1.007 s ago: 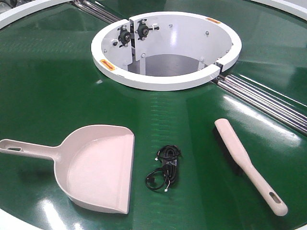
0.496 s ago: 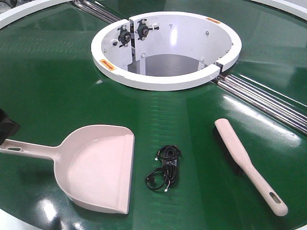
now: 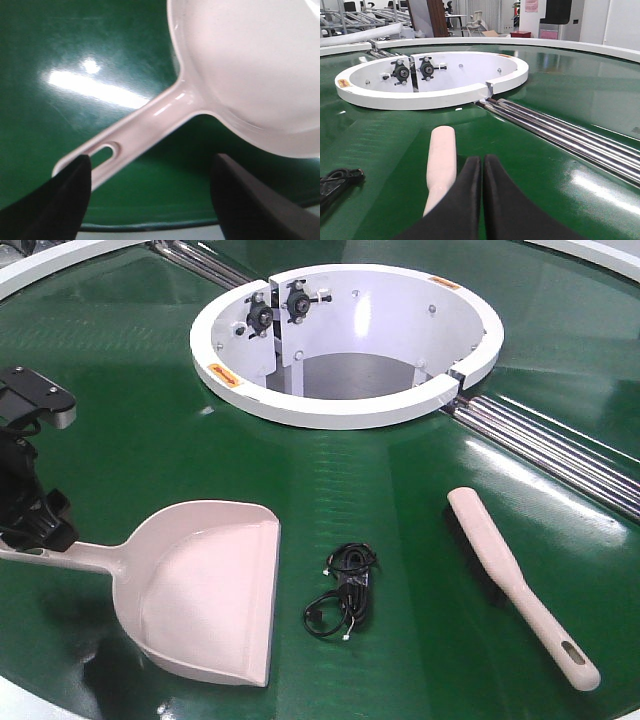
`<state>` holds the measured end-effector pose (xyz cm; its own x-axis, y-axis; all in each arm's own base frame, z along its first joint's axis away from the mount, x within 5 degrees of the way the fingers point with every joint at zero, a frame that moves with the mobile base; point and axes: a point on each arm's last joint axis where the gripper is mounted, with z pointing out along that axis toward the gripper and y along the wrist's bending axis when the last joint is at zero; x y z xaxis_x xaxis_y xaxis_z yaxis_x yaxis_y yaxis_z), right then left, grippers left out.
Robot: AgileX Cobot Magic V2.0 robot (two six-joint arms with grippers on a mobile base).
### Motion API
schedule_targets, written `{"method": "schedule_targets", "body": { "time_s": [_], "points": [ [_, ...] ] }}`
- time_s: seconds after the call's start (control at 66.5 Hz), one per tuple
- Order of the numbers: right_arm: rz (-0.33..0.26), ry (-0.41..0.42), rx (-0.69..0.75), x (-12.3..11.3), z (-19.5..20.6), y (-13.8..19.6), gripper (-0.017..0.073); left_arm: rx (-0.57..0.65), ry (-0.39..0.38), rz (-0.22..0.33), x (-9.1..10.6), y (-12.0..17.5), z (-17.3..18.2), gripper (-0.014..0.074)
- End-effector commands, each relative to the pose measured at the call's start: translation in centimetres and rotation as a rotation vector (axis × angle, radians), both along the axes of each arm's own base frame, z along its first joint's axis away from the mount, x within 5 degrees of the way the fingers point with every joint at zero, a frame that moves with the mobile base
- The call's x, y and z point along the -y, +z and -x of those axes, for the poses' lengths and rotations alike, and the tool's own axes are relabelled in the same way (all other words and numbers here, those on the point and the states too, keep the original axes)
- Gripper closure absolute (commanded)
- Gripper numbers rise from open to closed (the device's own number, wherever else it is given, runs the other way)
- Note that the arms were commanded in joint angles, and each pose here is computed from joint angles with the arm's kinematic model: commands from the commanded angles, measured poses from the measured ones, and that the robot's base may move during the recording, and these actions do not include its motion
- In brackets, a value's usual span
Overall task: Clean and inspect green conveyor with broom and dustpan
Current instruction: 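Lower the left gripper and grasp the pink dustpan handle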
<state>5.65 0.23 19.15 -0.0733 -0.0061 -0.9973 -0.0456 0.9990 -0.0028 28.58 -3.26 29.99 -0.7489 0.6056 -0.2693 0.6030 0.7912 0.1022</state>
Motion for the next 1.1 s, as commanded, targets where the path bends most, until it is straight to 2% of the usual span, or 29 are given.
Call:
{"method": "schedule_targets", "body": {
  "time_s": [0.0,0.105,0.18,0.241,0.331,0.421,0.496,0.616,0.902,1.082],
  "points": [
    [0.009,0.006,0.074,0.0,0.0,0.1,0.0569,0.145,-0.063,-0.033,-0.1,1.8,-0.7,0.0111],
    [0.009,0.006,0.074,0.0,0.0,0.1,0.0569,0.155,-0.266,-0.112,-0.1,1.8,-0.6,0.0125],
    [0.009,0.006,0.074,0.0,0.0,0.1,0.0569,0.145,-0.461,-0.171,0.2,1.7,-0.3,0.0132],
    [0.009,0.006,0.074,0.0,0.0,0.1,0.0569,0.151,-0.573,-0.203,0.6,1.7,-0.2,0.0132],
    [0.009,0.006,0.074,0.0,0.0,0.1,0.0569,0.166,-0.686,-0.219,1.2,1.6,-0.2,0.0132],
    [0.009,0.006,0.074,0.0,0.0,0.1,0.0569,0.173,-0.731,-0.184,1.8,1.3,-0.4,0.0132],
    [0.009,0.006,0.074,0.0,0.0,0.1,0.0569,0.162,-0.773,-0.188,1.9,0.8,-0.7,0.0132],
    [0.009,0.006,0.074,0.0,0.0,0.1,0.0569,0.123,-0.78,-0.177,2.0,-0.1,-1.1,0.0132],
    [0.009,0.006,0.074,0.0,0.0,0.1,0.0569,0.053,-0.879,-0.181,2.2,-2.3,-2.2,0.0097],
    [0.009,0.006,0.074,0.0,0.0,0.1,0.0569,0.01,-0.908,-0.175,2.3,-3.9,-3.0,0.0097]
  ]
}}
